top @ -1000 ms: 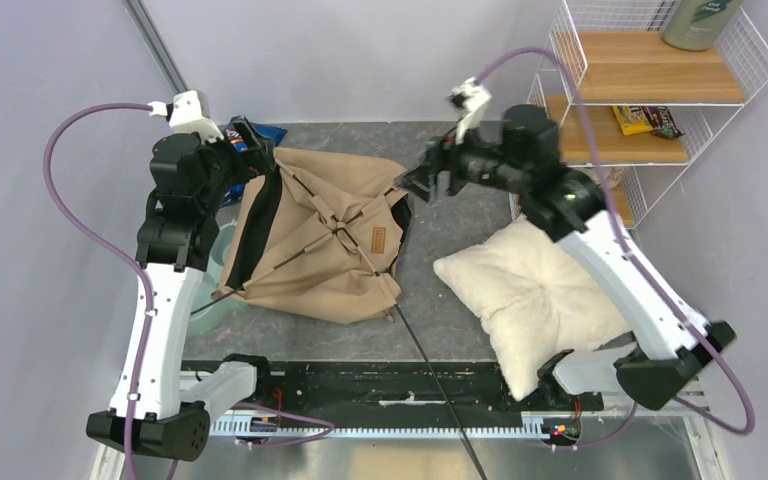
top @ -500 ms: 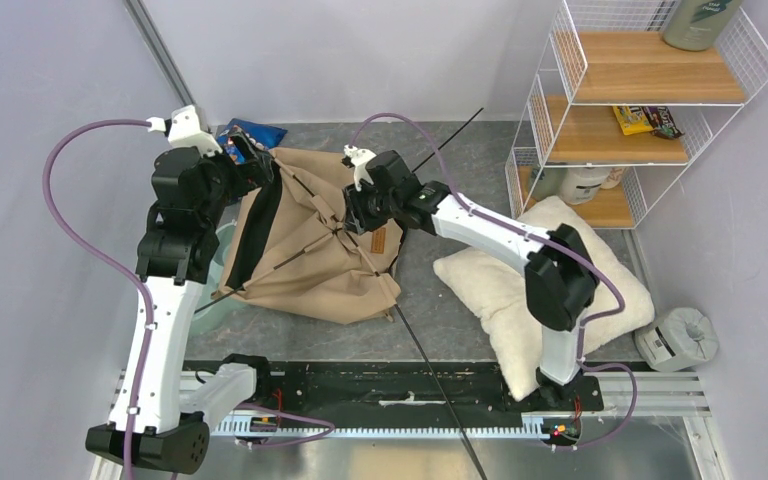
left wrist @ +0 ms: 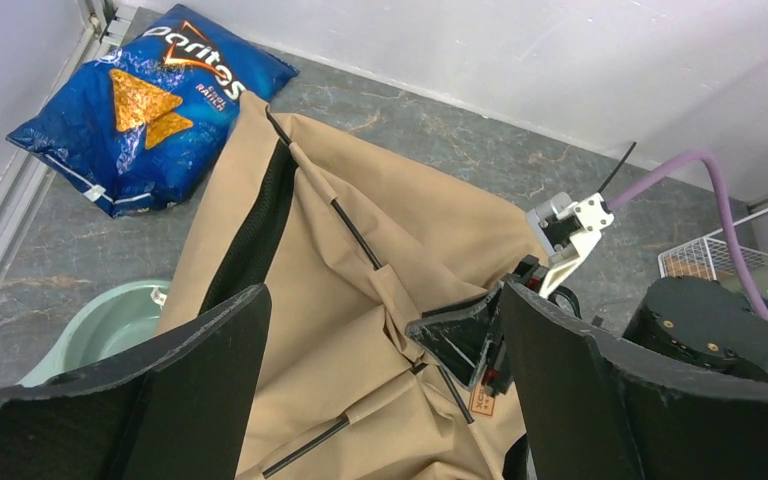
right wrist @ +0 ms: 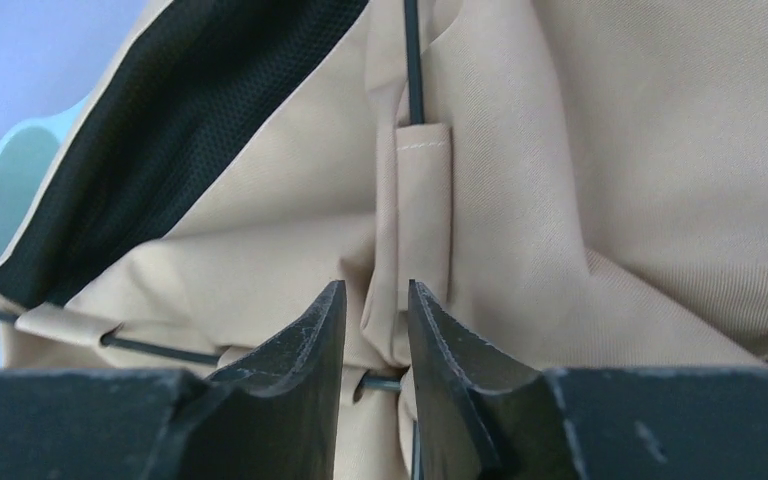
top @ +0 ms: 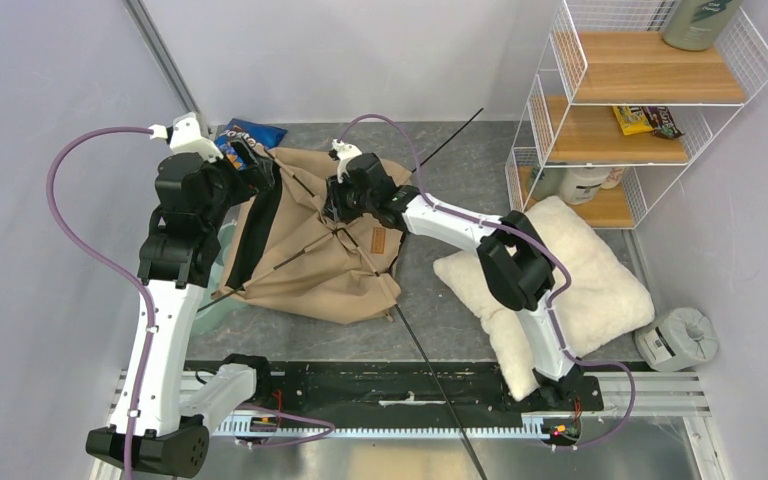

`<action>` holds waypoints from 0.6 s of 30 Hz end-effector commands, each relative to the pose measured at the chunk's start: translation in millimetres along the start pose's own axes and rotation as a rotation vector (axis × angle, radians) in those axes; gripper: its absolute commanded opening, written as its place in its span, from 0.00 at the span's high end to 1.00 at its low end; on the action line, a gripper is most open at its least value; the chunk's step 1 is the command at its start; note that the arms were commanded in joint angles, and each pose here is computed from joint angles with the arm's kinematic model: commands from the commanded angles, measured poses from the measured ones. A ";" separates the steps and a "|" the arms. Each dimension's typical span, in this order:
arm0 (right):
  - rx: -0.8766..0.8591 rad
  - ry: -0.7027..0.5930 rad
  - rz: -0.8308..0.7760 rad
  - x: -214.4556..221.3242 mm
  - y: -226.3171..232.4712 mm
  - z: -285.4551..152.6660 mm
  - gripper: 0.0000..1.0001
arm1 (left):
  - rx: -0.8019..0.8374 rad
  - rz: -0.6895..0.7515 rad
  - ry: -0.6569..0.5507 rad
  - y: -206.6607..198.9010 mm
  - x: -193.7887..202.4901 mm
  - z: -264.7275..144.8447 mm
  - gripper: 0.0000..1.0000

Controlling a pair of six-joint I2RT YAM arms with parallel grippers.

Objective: Set up the pet tent

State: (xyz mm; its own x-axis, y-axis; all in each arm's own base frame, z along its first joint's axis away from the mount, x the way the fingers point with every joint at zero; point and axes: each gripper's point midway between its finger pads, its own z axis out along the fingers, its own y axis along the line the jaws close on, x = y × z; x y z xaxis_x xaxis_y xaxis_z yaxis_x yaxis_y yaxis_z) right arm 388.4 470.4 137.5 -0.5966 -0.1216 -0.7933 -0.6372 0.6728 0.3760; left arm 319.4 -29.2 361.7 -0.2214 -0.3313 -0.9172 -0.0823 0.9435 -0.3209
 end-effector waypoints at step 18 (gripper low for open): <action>0.082 0.002 -0.051 15.7 -19.4 52.8 0.43 | -0.028 -0.029 -0.032 2.4 -11.9 -4.4 0.10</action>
State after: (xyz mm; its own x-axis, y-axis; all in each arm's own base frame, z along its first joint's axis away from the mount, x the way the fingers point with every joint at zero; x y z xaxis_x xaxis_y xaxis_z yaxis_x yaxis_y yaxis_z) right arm 422.7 484.7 104.3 -0.5739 -0.1060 -0.8120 -0.5910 0.7401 0.3211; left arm 318.5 -25.9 358.7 -0.2262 -0.3343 -0.9149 -0.1047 0.9422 -0.3183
